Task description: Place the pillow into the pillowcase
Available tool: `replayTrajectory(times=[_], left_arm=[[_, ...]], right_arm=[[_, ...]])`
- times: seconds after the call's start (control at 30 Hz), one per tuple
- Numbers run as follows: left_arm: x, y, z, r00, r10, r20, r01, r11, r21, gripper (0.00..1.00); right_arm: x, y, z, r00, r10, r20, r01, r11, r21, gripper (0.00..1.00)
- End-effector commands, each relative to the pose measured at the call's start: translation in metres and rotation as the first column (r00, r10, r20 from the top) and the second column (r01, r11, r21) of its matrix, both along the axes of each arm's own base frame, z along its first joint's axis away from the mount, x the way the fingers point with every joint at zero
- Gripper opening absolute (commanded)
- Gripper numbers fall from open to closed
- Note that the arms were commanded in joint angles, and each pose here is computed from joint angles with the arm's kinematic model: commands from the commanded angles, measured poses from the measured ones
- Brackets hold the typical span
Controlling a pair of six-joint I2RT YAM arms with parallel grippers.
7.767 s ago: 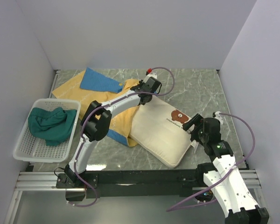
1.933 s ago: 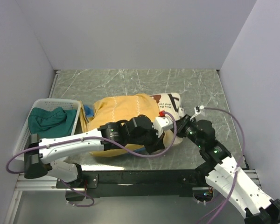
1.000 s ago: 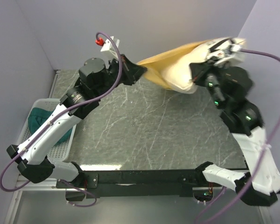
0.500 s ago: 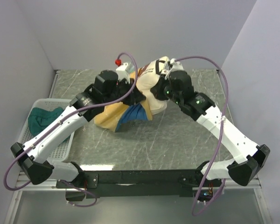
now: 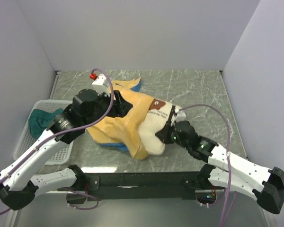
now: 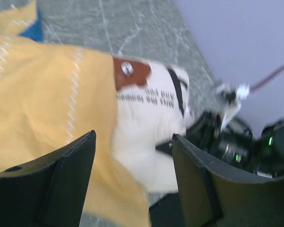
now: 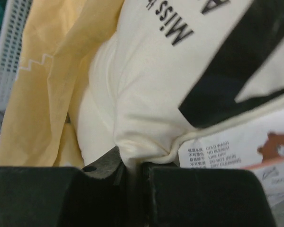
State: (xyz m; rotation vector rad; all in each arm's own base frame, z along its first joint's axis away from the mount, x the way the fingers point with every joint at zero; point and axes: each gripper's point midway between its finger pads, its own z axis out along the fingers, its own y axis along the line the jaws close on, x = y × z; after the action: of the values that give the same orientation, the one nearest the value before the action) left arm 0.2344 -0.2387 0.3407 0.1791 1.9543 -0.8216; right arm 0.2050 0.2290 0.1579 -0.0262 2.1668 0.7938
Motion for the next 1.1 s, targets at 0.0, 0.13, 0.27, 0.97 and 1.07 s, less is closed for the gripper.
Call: replayTrajectory(times=[0.0, 0.13, 0.27, 0.97, 1.07], left_arm=[[0.035, -0.012, -0.044, 0.998, 0.059, -0.033, -0.053, 0.985, 0.164, 0.69], [0.061, -0.039, -0.101, 0.995, 0.044, -0.091, -0.013, 0.951, 0.31, 0.73], [0.062, -0.081, -0.132, 0.992, -0.049, -0.116, 0.094, 0.902, 0.42, 0.77], [0.143, -0.138, -0.202, 0.995, 0.101, -0.022, -0.056, 0.702, 0.71, 0.67], [0.148, -0.137, -0.212, 0.993, 0.11, -0.034, -0.052, 0.693, 0.719, 0.62]], right_arm=[[-0.019, 0.015, -0.014, 1.0, 0.03, -0.004, -0.029, 0.989, 0.147, 0.0], [-0.026, 0.005, -0.04, 0.999, -0.017, -0.05, 0.025, 0.985, 0.168, 0.0], [-0.027, -0.012, -0.06, 0.992, -0.096, -0.083, 0.108, 0.981, 0.161, 0.45], [0.029, -0.091, -0.034, 0.945, -0.306, -0.113, 0.324, 0.921, 0.216, 1.0], [0.049, -0.086, -0.038, 0.95, -0.266, -0.16, 0.302, 0.913, 0.274, 1.0]])
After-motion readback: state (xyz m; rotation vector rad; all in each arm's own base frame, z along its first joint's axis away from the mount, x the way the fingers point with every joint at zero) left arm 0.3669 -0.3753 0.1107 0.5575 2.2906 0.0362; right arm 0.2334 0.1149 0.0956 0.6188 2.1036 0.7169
